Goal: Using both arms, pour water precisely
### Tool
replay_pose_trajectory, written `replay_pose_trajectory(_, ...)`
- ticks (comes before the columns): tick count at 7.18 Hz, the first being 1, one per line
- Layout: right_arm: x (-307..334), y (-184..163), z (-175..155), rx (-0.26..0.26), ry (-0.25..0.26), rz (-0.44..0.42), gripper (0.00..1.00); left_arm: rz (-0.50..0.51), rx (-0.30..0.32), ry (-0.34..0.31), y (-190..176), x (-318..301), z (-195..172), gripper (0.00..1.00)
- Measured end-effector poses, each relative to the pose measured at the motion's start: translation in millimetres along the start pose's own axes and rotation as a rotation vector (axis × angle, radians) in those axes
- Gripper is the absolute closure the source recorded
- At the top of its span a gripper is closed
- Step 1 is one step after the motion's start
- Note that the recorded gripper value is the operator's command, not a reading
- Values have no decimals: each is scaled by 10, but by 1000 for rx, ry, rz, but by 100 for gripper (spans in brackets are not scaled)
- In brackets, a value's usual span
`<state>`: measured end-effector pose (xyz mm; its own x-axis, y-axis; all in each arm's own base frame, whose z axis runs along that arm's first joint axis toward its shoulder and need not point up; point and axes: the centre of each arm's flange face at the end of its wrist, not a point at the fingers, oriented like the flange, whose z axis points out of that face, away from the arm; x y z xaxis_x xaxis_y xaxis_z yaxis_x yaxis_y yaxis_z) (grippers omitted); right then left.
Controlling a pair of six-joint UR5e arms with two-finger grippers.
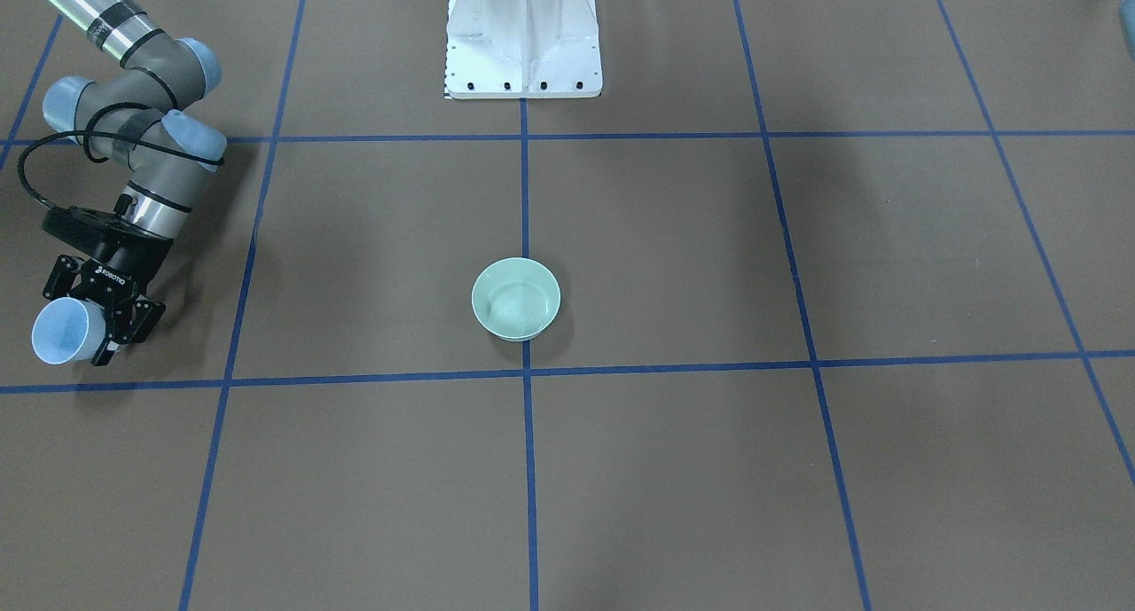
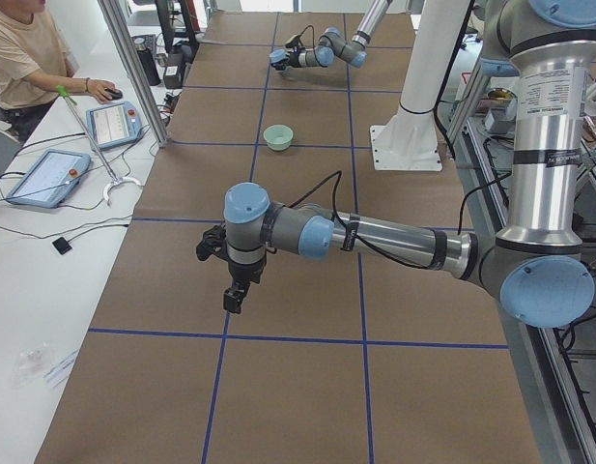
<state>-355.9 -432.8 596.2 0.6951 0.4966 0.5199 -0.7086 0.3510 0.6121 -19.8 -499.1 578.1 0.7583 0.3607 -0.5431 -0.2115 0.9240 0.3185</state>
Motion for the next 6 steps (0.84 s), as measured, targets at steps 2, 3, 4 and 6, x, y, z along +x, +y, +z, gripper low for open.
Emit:
replay_pose_trajectory(2, -176, -323, -119, -13, -72, -38, 100, -20, -15, 5, 36, -48, 71, 0)
replay_pose_trajectory(3, -261, -441, -192, -44, -139, -47, 100, -53, -21, 18, 72, -82, 99, 0)
replay_pose_trajectory(4, -339, -559, -268, -89, -210, -54, 100, -117, -16, 54, 152, -180, 78, 0)
replay_pose_trajectory(6, -508, -888, -515, -206, -343, -79, 100, -237, 22, 101, 428, -522, -115, 0)
